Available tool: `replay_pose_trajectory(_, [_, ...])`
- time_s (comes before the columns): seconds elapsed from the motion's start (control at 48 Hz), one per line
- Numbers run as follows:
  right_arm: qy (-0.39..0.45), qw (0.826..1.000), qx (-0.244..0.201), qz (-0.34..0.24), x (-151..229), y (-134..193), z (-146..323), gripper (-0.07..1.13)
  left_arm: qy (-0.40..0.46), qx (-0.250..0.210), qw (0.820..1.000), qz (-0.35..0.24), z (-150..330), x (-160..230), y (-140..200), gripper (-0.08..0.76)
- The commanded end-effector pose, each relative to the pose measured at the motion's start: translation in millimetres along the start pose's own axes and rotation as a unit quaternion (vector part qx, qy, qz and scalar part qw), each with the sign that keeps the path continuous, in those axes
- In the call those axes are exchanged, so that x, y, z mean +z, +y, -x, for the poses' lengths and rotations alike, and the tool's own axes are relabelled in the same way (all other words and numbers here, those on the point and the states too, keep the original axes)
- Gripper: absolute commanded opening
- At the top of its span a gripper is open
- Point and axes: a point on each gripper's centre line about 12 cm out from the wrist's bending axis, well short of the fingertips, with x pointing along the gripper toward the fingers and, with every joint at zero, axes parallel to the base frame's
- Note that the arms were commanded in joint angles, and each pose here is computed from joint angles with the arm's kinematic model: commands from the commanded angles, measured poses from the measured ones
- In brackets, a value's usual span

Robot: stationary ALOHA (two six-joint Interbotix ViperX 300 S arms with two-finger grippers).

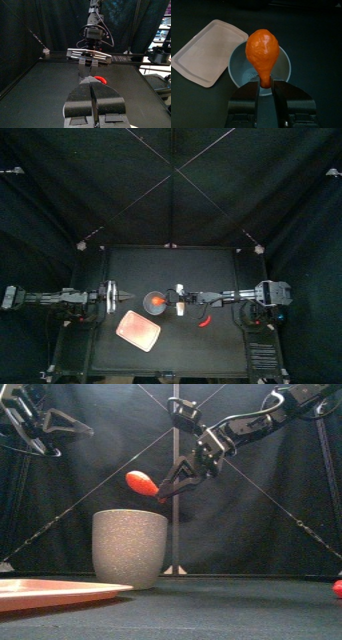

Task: Pick the drumstick then place it in the grey bowl
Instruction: Drop drumstick in the grey bowl and return to neutral

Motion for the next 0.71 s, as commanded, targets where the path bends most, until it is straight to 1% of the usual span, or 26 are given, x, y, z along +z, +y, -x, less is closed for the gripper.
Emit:
replay_pose_trajectory(0.021, [-0.022,1.0,0.004,-0.002,16,4,1,0.6,-0.008,-0.001,1.0,-0.001,-2,5,0,-0.019])
replay_pose_trajectory(0.125, [-0.019,1.0,0.006,-0.005,14,6,-1,0.72,-0.007,0.0,1.0,-0.001,-1,4,0,-0.019])
replay_pose_trajectory(0.208, [-0.019,1.0,0.004,-0.013,13,4,-1,0.77,-0.006,0.0,1.0,-0.001,-1,3,0,-0.019])
replay_pose_trajectory(0.375, [-0.046,0.999,0.003,-0.017,18,3,3,0.77,-0.003,0.0,1.0,-0.001,-1,1,0,-0.019])
replay_pose_trajectory(0.5, [-0.094,0.995,0.002,-0.029,24,3,20,0.77,-0.003,-0.001,1.0,0.0,-1,1,0,-0.019])
replay_pose_trajectory(0.708, [-0.209,0.976,-0.005,-0.058,20,3,68,0.77,-0.005,-0.004,1.0,-0.005,-1,2,-1,-0.019])
